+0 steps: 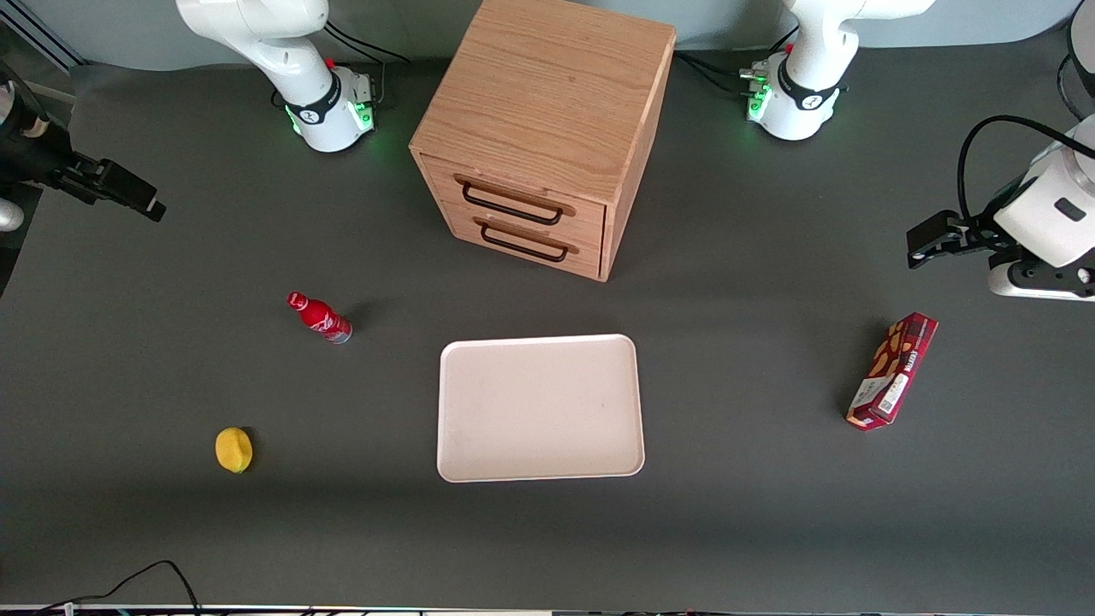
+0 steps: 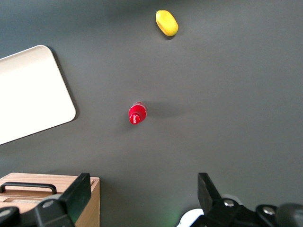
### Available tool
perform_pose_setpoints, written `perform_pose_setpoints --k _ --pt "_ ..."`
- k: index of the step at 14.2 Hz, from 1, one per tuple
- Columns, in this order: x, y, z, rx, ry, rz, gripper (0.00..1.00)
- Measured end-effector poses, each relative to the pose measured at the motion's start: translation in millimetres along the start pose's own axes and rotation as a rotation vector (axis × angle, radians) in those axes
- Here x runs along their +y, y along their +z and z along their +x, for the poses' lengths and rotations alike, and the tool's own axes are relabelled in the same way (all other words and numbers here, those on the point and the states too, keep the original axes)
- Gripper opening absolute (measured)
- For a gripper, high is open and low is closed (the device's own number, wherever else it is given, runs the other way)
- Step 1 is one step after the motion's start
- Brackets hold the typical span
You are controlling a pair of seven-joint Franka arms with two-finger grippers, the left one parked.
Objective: Place coke bottle on tray
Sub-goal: 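Move the right gripper down to the red Coca-Cola bottle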
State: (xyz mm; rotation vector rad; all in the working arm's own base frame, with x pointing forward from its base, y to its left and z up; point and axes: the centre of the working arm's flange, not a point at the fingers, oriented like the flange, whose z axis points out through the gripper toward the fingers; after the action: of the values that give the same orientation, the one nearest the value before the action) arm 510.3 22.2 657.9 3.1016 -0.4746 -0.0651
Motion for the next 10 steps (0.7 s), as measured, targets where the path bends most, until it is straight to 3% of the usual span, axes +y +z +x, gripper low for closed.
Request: perform_pose_setpoints --k 6,8,10 --pt "-3.2 11.1 8.1 -0.054 -0.001 -0.017 1.0" --pt "-9.8 41.6 13.1 -0.089 -0.01 -0.027 1.0" --pt "-23.6 98.6 22.1 -0.081 -0.026 -0.025 1.0"
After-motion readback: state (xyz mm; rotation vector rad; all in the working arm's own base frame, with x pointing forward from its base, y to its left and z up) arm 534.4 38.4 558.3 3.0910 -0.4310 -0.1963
